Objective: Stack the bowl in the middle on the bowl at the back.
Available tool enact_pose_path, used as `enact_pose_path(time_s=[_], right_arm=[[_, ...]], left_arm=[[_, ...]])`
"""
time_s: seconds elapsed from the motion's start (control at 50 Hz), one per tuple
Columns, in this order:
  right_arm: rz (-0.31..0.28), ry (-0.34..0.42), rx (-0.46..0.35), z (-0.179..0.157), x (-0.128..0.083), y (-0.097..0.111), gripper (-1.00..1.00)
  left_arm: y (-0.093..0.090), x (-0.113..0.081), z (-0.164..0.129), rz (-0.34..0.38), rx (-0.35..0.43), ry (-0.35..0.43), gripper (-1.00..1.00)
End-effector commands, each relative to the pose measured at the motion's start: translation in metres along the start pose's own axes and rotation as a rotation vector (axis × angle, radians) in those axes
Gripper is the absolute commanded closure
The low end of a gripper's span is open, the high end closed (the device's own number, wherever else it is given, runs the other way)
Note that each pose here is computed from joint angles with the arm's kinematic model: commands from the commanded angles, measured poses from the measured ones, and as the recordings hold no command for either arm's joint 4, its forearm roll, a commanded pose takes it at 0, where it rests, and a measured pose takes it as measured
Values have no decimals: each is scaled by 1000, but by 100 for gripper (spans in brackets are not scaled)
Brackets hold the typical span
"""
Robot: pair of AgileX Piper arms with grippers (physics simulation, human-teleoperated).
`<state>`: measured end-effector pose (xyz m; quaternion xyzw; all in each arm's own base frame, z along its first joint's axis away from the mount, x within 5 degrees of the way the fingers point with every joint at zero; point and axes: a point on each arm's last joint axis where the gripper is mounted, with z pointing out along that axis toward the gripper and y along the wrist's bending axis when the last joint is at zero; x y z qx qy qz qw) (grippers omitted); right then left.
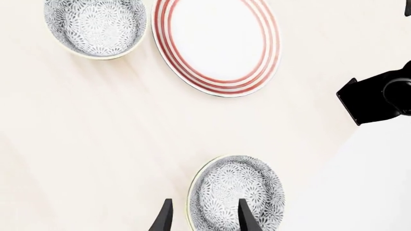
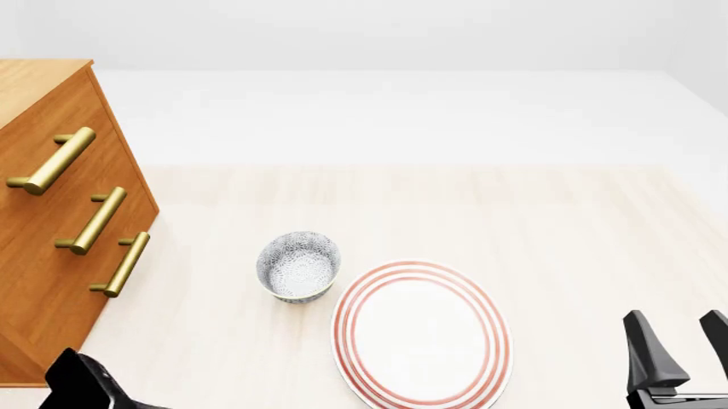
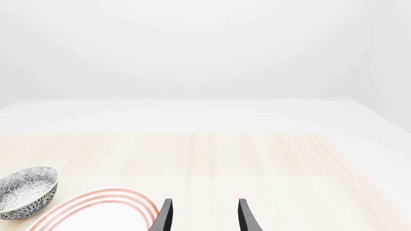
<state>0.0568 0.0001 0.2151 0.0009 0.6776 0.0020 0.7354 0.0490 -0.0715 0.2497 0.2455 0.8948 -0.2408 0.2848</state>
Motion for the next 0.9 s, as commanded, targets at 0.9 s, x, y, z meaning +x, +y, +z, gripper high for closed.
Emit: enact_pose_path(time_s=[0.9], right_arm=[[-4, -11, -1, -1, -3, 0, -100]], left_arm=[[-21, 29, -183, -26, -283, -631, -100]])
